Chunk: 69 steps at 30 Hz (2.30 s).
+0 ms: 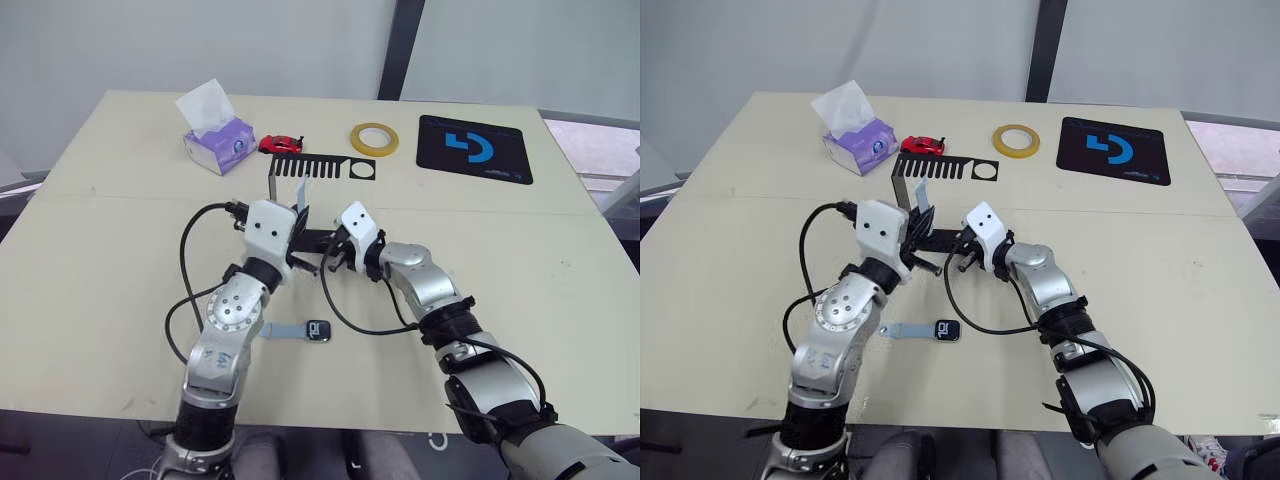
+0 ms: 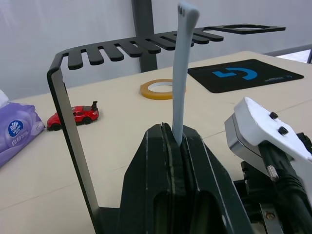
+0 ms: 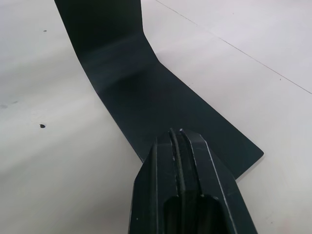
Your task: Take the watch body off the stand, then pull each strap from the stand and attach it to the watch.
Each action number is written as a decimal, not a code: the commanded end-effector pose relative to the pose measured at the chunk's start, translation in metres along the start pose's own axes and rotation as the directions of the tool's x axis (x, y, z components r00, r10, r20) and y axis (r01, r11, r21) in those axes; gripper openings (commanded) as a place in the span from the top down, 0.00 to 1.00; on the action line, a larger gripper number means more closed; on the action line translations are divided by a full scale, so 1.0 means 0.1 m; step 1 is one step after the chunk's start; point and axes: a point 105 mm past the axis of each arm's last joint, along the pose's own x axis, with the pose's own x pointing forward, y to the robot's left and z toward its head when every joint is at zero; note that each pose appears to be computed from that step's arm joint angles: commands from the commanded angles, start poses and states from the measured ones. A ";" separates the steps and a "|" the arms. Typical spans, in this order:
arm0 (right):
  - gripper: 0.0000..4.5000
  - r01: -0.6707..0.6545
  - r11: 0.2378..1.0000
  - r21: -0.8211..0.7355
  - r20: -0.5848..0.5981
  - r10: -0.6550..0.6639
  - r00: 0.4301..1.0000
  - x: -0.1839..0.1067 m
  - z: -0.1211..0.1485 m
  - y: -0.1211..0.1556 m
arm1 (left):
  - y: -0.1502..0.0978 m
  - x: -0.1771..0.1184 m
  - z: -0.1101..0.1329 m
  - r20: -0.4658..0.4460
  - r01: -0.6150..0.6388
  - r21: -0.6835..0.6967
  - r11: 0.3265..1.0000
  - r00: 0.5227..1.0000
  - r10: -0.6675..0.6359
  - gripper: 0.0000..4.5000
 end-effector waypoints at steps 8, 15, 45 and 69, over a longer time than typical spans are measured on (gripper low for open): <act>1.00 -0.013 0.996 -0.086 0.172 0.028 0.985 -0.28 0.17 0.01 | -0.13 -0.52 0.28 0.006 0.504 -0.208 0.838 0.857 -0.515 0.99; 1.00 -0.070 0.986 -0.153 0.225 0.104 0.969 -0.90 0.31 0.13 | -0.08 -0.67 0.26 -0.040 0.688 -0.233 0.687 0.699 -0.714 0.99; 0.01 -0.406 0.880 0.246 0.539 0.225 0.812 -1.73 1.07 0.88 | -0.52 -0.36 0.51 0.140 0.937 -0.167 0.308 0.332 -0.933 1.00; 0.17 -0.442 0.877 0.189 0.505 0.299 0.810 -1.72 1.13 0.92 | -0.53 -0.36 0.46 0.094 0.941 -0.143 0.308 0.322 -0.942 1.00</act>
